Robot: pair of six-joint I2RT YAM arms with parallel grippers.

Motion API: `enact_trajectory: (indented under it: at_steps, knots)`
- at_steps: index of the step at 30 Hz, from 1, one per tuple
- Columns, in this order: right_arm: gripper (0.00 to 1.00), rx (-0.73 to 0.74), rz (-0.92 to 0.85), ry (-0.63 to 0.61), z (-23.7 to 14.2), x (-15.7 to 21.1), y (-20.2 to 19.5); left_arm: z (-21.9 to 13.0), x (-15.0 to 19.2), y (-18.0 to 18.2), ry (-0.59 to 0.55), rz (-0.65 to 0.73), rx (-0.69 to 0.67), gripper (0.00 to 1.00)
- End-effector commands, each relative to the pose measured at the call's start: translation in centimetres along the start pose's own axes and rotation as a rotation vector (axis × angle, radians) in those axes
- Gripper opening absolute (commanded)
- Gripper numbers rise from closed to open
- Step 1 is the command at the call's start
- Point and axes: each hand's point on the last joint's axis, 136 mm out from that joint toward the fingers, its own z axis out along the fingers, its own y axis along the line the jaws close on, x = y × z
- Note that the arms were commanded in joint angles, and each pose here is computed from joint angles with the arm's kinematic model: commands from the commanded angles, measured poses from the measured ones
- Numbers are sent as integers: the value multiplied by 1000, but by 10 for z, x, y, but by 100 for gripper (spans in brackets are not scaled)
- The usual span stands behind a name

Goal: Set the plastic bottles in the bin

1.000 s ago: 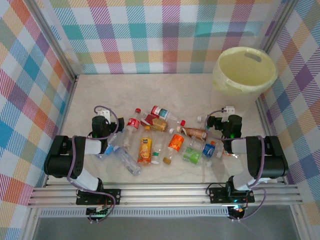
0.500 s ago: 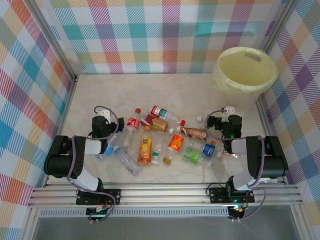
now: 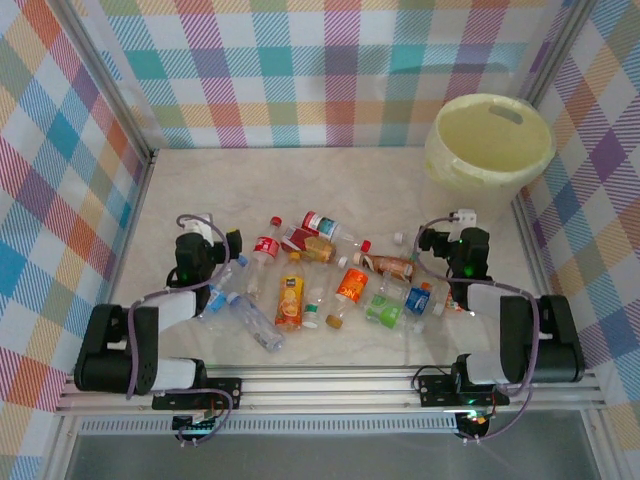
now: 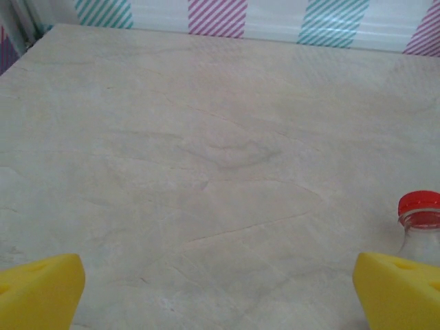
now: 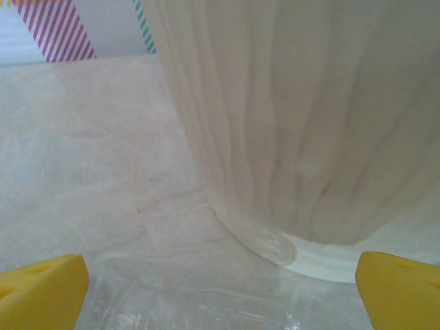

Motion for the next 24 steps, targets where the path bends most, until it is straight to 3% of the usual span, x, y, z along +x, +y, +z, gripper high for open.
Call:
enact_trajectory:
  at_steps: [1,6,15,21,24]
  knots:
    - [100,21,55,56,-5,-7,-3,-10,-24,-3,15,-33,-24,100]
    - [100,8,58,50,-30,-24,10,-29,-66,-35,17,-70,78,100]
    - [100,-97,126,164,-71,-39,48,-51,-126,-119,80,-116,384,100]
    - [100,-160,38,269,-89,-44,95,-68,-157,-171,212,-91,645,100]
    - [100,-295,-33,326,-96,-45,132,-79,-166,-190,282,-60,756,100]
